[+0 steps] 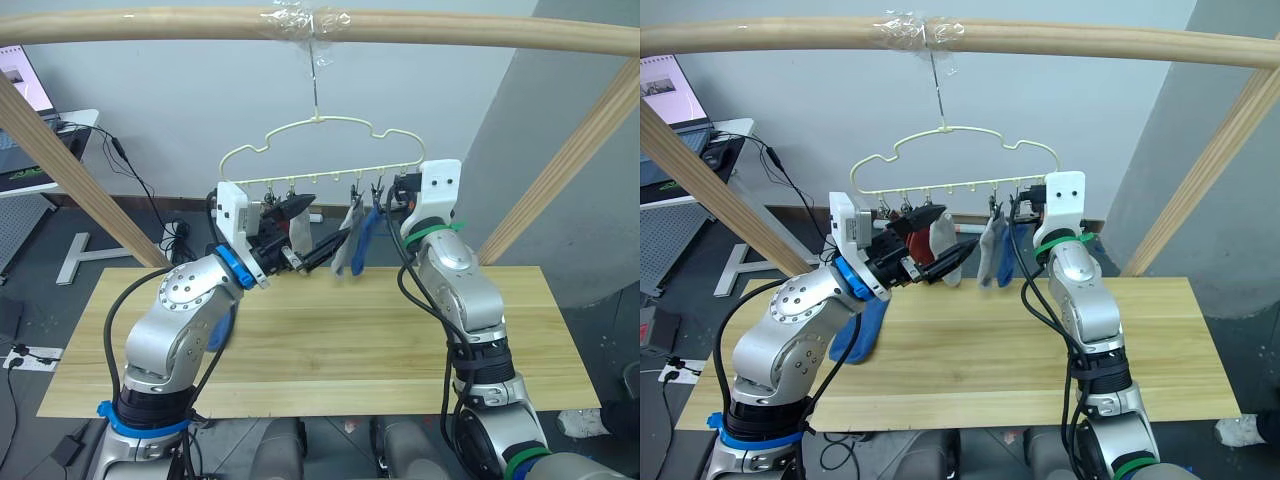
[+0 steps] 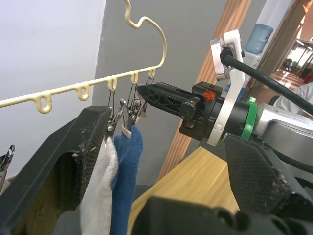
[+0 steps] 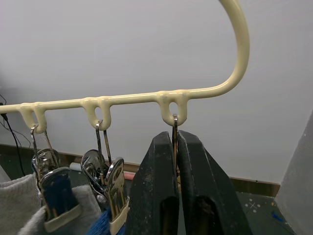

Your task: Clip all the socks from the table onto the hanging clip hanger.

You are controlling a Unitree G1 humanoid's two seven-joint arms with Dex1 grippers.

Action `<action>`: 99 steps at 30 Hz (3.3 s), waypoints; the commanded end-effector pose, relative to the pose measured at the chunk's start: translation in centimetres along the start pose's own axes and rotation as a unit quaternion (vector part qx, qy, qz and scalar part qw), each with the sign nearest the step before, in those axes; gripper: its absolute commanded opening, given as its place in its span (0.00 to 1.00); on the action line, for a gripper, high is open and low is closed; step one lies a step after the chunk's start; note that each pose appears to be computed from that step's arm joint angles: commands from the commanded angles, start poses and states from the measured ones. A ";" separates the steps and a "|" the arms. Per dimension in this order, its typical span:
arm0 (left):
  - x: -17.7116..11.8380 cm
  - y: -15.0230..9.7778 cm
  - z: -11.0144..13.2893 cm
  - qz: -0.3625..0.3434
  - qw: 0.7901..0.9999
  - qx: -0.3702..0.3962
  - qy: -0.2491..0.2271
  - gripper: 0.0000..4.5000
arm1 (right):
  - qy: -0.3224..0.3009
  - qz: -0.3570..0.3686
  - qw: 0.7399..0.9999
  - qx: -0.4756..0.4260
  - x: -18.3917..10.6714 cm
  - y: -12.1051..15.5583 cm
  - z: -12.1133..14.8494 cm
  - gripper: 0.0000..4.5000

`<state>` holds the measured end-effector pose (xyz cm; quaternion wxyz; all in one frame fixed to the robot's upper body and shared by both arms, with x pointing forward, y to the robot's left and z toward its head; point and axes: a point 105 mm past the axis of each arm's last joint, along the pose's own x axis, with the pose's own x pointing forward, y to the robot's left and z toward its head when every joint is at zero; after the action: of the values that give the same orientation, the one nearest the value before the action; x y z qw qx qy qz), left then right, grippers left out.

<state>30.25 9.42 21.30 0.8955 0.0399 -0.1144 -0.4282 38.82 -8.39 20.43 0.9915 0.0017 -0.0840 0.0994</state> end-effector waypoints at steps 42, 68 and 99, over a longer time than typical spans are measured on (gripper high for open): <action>-16.7 10.7 -23.2 0.267 0.873 -0.113 0.393 0.86 | 0.177 0.173 0.969 0.019 -0.9 -1.5 3.2 0.00; 0.2 -4.7 -8.8 -0.096 0.982 -0.136 0.087 0.00 | 0.292 0.205 0.920 0.160 -1.5 -1.3 3.6 0.00; 7.1 -3.9 -7.4 0.001 0.990 -0.138 0.018 0.00 | 0.289 0.203 0.916 0.187 -2.0 -0.9 4.5 0.00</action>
<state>33.30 1.63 13.18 0.8973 -0.0740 -0.0069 -0.4352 36.69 -9.60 23.56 0.9106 0.1413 0.2455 0.3009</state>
